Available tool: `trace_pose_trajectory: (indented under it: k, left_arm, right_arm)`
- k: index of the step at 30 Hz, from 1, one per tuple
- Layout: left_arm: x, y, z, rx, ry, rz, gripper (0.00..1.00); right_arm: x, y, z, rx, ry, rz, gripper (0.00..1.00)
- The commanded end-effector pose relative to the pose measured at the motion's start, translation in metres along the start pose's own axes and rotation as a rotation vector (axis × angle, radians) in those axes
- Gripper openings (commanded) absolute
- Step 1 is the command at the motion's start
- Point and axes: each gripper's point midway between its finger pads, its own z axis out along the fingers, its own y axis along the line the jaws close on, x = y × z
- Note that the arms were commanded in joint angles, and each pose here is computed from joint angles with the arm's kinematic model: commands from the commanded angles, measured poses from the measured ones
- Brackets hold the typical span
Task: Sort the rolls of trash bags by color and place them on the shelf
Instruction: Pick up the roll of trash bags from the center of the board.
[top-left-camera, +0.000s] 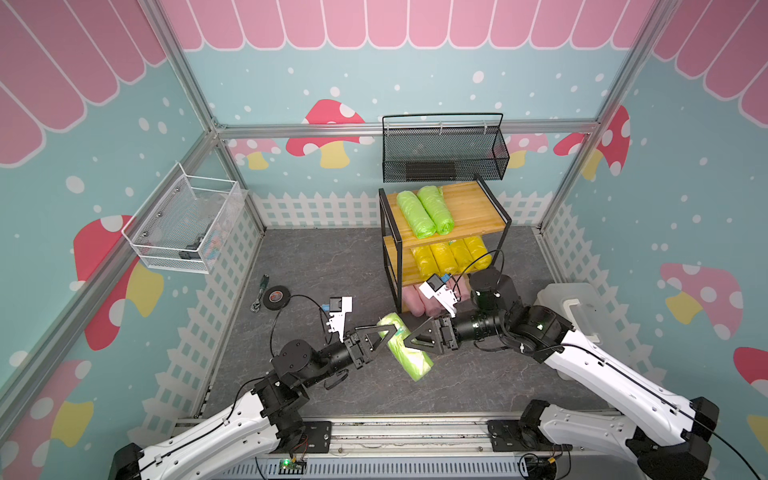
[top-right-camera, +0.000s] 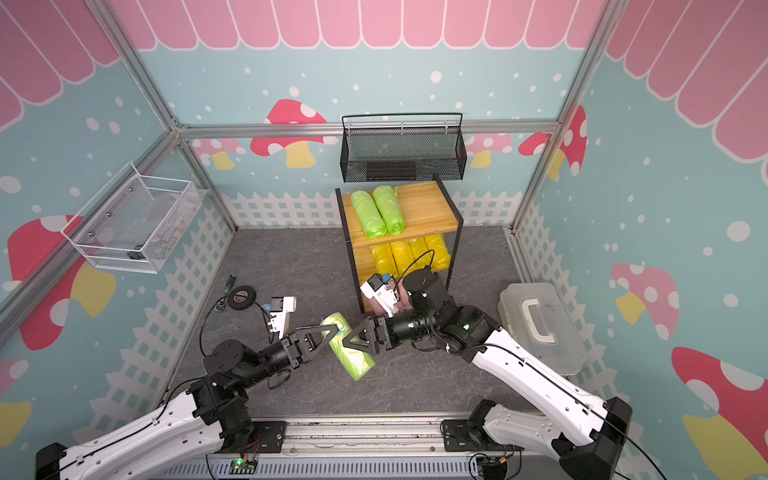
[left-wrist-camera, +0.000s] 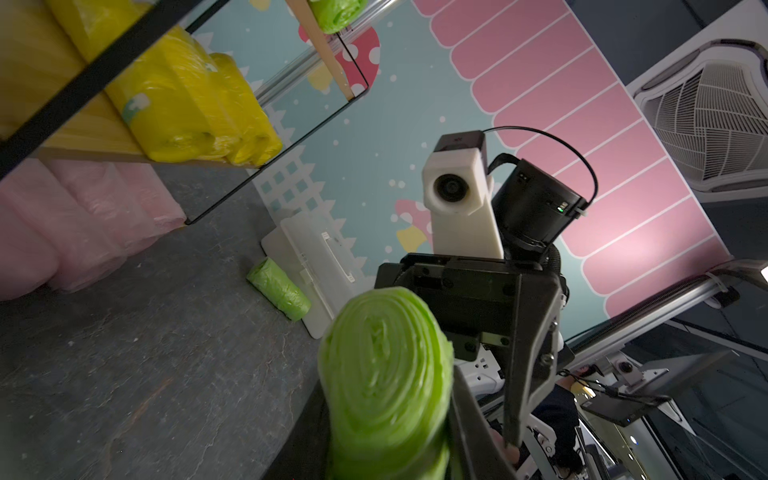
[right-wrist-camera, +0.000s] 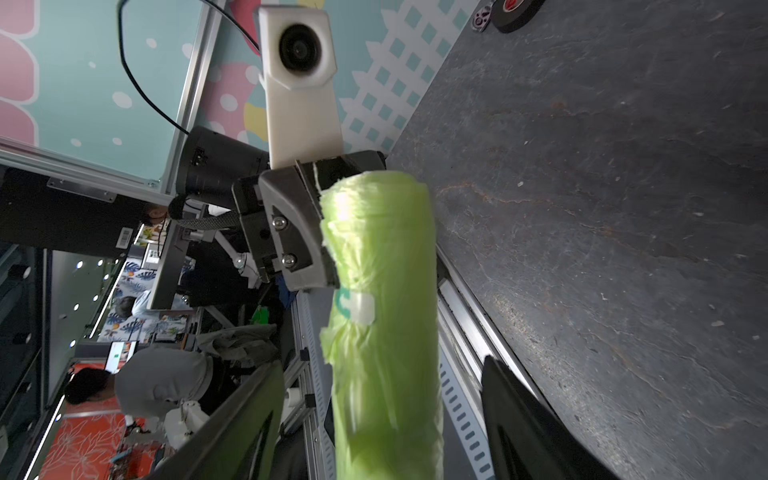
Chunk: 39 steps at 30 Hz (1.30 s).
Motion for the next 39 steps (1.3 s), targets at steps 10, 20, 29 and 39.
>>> trace_pose_trajectory:
  k: [10,20,29,39]
  left_arm:
    - [-0.034,0.052,-0.054,-0.087,-0.373,-0.259,0.0]
    - [-0.034,0.058,-0.06,-0.09,-0.4,-0.285,0.0]
    - [-0.032,0.057,-0.05,-0.105,-0.37,-0.278,0.0]
    - [-0.034,0.054,-0.053,-0.094,-0.377,-0.277,0.0]
  right_arm:
    - [-0.005,-0.031,0.001,0.069,-0.157,0.123,0.91]
    - [-0.014,-0.021,0.016,-0.012,-0.227,0.143,0.94]
    - [-0.014,-0.004,0.039,-0.055,-0.185,0.135,0.99]
    - [0.004,-0.044,0.044,0.137,-0.171,0.205,0.99]
